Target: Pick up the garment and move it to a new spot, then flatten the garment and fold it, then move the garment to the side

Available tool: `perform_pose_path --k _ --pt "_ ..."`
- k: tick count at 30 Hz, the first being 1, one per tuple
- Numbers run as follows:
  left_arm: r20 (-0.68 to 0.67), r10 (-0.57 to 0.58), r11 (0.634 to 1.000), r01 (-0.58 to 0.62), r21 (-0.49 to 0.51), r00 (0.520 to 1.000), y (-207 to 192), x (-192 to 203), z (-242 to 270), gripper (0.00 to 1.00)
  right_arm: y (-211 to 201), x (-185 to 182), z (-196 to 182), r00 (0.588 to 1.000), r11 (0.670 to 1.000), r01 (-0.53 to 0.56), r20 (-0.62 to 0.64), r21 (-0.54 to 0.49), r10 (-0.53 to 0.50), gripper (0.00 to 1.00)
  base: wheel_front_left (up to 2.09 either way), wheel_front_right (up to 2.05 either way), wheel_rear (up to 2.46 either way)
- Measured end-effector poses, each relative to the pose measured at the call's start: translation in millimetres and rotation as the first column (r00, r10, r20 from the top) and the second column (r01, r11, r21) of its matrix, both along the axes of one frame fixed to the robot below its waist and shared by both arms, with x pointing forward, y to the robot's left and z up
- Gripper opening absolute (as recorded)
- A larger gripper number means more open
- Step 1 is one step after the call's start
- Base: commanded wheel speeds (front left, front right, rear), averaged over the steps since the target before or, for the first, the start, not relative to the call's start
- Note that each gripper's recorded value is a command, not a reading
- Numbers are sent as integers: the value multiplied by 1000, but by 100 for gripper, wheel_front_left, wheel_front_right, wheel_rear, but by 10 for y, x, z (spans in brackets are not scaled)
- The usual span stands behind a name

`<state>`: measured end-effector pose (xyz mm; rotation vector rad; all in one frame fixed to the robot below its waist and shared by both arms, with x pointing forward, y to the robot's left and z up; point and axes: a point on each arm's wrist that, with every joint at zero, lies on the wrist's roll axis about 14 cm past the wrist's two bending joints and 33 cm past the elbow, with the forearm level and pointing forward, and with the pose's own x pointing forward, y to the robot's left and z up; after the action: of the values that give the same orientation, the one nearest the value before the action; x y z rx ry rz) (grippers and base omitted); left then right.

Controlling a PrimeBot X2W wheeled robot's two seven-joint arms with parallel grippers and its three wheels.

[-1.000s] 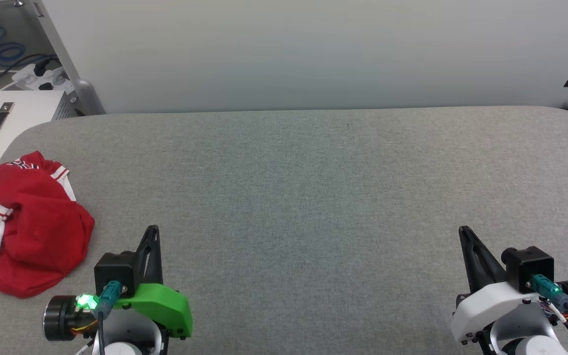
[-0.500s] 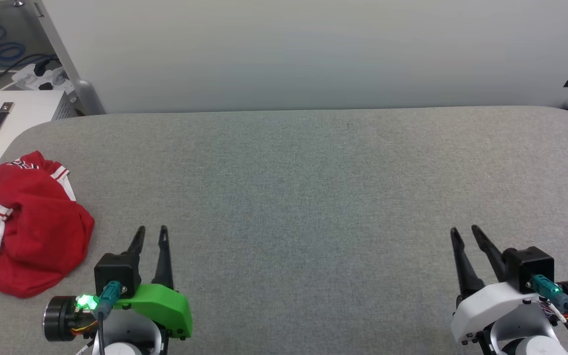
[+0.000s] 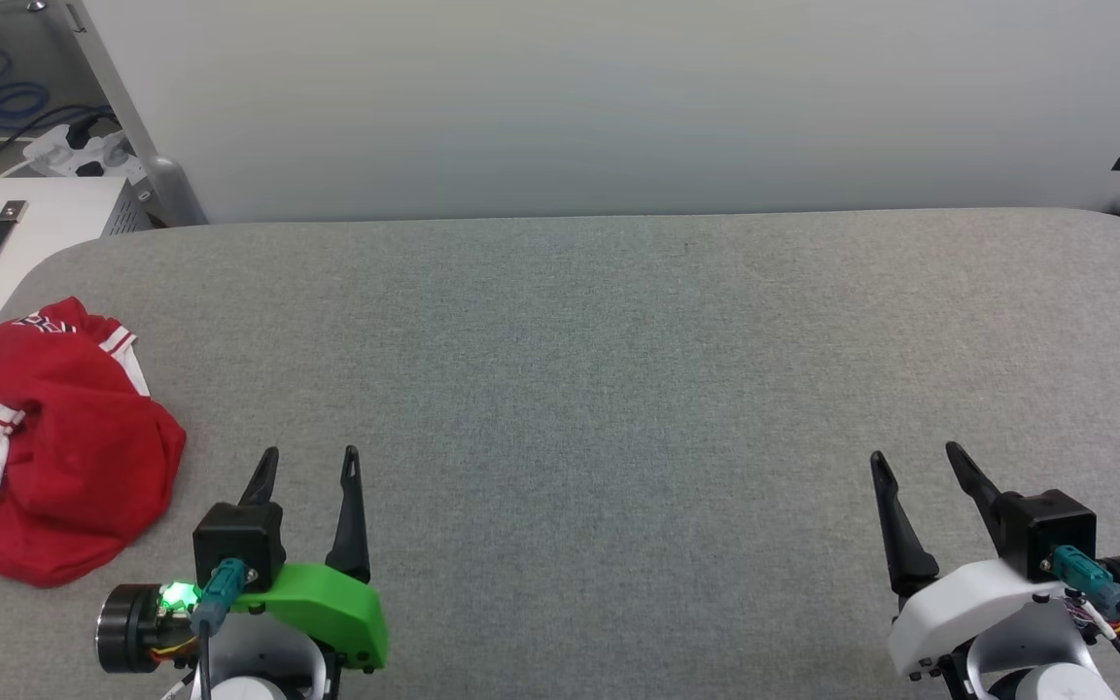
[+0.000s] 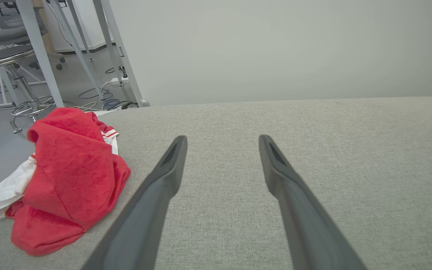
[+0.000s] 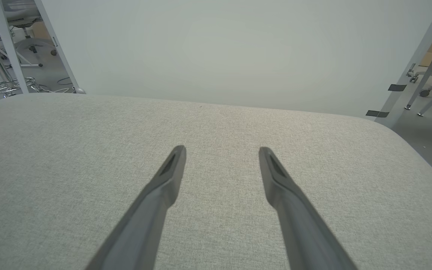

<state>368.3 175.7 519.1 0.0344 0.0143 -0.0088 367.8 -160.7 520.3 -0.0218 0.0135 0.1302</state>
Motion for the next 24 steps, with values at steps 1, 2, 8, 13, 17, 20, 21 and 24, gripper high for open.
perform_pose_path --k 1,2,8,13,17,20,21,24 --pt "1 -1 1000 1 -3 1000 -4 0 0 100 0 0 1 1000 1000 0 1 3 0 100 0 0 0" --pt "4 -3 1000 3 -6 1000 -9 0 4 100 0 1 7 1000 1000 0 5 4 0 100 0 0 0" --pt "15 -9 1000 9 -14 1000 -30 -3 19 100 -3 6 34 1000 1000 0 20 6 0 100 0 0 0" --pt "26 -12 1000 13 -15 1000 -41 -5 35 100 -1 18 92 999 1000 0 43 9 0 100 0 0 0" --pt "32 -19 1000 20 -16 999 -57 -5 46 100 -6 25 143 998 1000 1 61 15 -2 100 0 0 0" --pt "42 -21 999 22 -25 999 -64 -5 64 100 -15 27 177 997 1000 3 71 17 -4 100 0 0 0" --pt "43 -21 999 22 -28 999 -65 -5 65 100 -18 27 186 997 1000 4 74 17 -5 100 0 0 0" --pt "54 -24 999 26 -42 998 -74 -4 86 100 -29 25 227 996 1000 7 88 19 -8 100 0 0 0"
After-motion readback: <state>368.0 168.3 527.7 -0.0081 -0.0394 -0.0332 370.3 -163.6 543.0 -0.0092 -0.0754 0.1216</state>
